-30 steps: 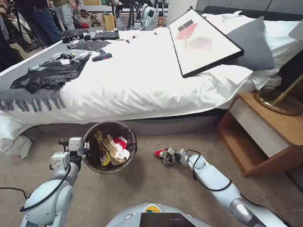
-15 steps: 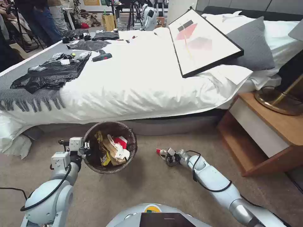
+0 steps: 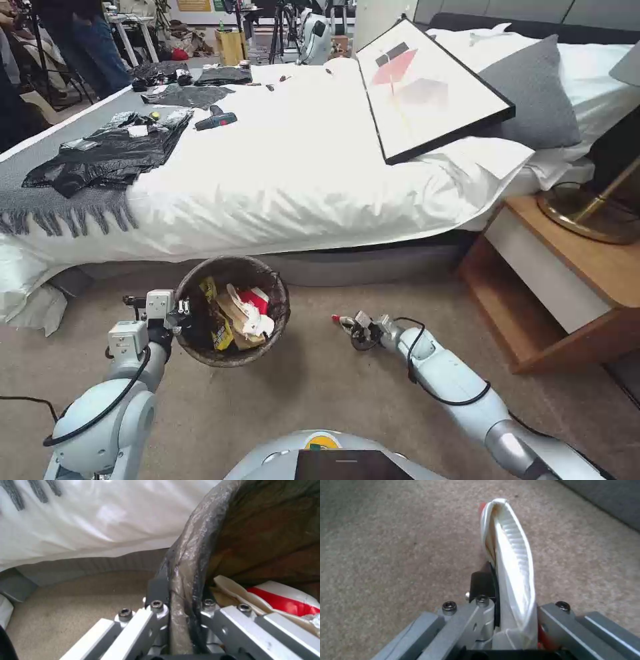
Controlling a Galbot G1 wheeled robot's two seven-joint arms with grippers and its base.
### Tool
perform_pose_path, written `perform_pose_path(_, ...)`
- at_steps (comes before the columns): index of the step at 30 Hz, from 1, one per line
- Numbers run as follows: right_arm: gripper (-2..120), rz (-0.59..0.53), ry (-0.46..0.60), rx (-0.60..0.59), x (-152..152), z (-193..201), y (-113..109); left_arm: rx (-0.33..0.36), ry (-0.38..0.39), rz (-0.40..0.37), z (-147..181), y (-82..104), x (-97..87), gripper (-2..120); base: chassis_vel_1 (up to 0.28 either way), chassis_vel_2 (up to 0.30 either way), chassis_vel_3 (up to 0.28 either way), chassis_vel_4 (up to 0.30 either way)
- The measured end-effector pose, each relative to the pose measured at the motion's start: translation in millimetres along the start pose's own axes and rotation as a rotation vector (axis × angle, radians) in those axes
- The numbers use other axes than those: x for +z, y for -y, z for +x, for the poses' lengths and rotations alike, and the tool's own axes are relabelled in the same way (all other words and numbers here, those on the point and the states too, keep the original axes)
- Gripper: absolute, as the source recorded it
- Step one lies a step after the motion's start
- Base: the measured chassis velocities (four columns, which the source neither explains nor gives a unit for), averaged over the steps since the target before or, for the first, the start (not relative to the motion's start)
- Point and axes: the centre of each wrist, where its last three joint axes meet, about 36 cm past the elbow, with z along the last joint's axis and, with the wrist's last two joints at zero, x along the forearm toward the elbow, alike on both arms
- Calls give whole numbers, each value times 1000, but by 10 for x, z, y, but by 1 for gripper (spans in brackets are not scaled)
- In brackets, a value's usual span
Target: Pick up the trash bin, then pick up the garbage from the floor and place it into the trash bin.
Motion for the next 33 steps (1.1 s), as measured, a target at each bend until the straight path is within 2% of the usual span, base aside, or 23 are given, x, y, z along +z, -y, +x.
perform_pose_path(7, 0, 4, 29, 69, -110, 171, 30, -4, 3, 1, 16, -7, -10, 3, 0, 0, 0, 0)
perform_pose_path(11, 0, -22, 100, 123, -371, 587, 63, -6, 8, 2, 31, -17, -24, 3, 0, 0, 0, 0)
perform_pose_path(17, 0, -41, 189, 130, -652, 990, 22, -4, 10, 5, 33, -15, -28, 3, 0, 0, 0, 0)
perform_pose_path(22, 0, -59, 332, 123, -1121, 1485, -169, -3, 9, 8, 33, -8, -27, 3, 0, 0, 0, 0)
perform_pose_path(32, 0, -58, 471, 94, -1580, 2043, -517, 1, 5, 9, 35, 2, -27, 3, 0, 0, 0, 0)
perform_pose_path(33, 0, -46, 503, 85, -1709, 2149, -580, 2, 4, 9, 36, 4, -27, 3, 0, 0, 0, 0)
